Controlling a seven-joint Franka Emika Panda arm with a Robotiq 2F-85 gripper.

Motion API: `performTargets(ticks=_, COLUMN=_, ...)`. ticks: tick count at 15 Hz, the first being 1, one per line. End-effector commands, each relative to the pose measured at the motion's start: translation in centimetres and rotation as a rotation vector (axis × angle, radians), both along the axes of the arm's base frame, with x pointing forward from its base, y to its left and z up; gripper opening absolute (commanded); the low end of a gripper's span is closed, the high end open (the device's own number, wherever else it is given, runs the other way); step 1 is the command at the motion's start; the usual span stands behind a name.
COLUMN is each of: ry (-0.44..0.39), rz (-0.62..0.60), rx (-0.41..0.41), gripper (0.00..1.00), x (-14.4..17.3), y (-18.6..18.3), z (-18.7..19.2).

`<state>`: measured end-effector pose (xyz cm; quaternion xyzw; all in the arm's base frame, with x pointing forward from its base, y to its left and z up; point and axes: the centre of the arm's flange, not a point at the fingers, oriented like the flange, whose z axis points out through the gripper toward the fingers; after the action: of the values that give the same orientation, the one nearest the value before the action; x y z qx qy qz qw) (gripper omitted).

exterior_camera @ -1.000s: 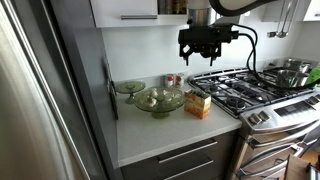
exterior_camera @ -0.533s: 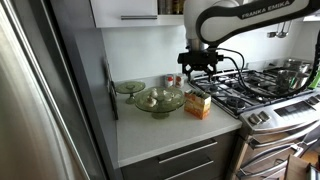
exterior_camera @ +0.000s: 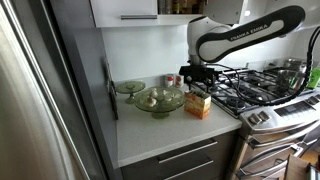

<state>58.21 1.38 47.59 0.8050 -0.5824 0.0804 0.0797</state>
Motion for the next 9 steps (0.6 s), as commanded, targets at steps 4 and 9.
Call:
performTargets(ticks=4, ry=-0.024, rz=-0.088, rx=0.009, gripper=1.0, x=-1.7, y=-2.2, z=-2.7)
performTargets(ticks=9, ry=-0.064, rz=-0.152, rx=0.0, gripper=0.72, x=-2.0, y=-2.9, z=-3.4)
